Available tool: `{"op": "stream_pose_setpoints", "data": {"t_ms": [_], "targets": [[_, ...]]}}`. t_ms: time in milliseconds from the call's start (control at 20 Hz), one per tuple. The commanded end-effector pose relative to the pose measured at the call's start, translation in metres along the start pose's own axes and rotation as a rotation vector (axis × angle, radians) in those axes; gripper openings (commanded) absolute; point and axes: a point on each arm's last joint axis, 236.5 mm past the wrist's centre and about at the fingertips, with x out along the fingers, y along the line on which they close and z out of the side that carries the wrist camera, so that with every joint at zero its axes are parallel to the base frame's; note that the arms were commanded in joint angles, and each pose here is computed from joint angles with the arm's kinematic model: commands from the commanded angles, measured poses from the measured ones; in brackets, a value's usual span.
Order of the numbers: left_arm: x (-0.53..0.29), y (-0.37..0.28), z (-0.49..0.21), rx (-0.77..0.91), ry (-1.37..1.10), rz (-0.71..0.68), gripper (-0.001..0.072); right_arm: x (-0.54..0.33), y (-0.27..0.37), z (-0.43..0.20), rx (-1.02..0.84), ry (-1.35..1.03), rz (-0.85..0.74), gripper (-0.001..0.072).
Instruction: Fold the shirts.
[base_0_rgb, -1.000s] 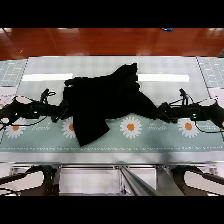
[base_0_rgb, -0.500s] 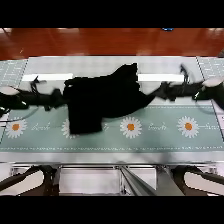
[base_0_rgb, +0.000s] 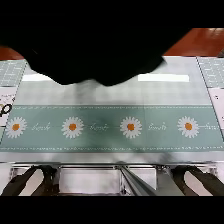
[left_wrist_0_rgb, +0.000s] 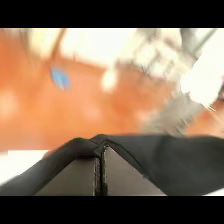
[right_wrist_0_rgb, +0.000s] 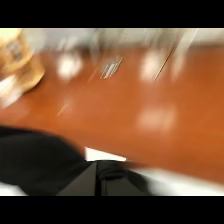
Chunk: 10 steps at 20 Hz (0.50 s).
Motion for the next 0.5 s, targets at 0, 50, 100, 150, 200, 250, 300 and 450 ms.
{"op": "stream_pose_setpoints", "data": {"t_ms": [0,50,100,150,200,250,300,450], "targets": [[-0.074,-0.075,0.057,0.291,-0.207,0.108,0.0018,-0.1,0.037,0.051,-0.169,-0.2,-0.178,0.0025],[-0.094,-0.083,0.063,0.353,-0.246,0.18,0.0018,-0.12,0.043,0.052,-0.193,-0.219,-0.216,0.0025],[-0.111,-0.091,0.065,0.413,-0.278,0.248,0.0018,-0.136,0.049,0.05,-0.214,-0.228,-0.242,0.0025],[-0.129,-0.099,0.064,0.47,-0.305,0.311,0.0018,-0.149,0.054,0.046,-0.227,-0.23,-0.262,0.0025],[-0.145,-0.107,0.062,0.5,-0.332,0.356,0.0018,-0.159,0.061,0.04,-0.238,-0.221,-0.27,0.0025],[-0.157,-0.117,0.06,0.521,-0.352,0.376,0.0018,-0.167,0.063,0.034,-0.242,-0.205,-0.283,0.0025],[-0.168,-0.125,0.057,0.548,-0.365,0.383,0.0019,-0.174,0.062,0.025,-0.24,-0.179,-0.306,0.0025],[-0.195,-0.136,0.045,0.56,-0.357,0.355,0.0018,-0.187,0.051,0.001,-0.201,-0.094,-0.378,0.0025]]}}
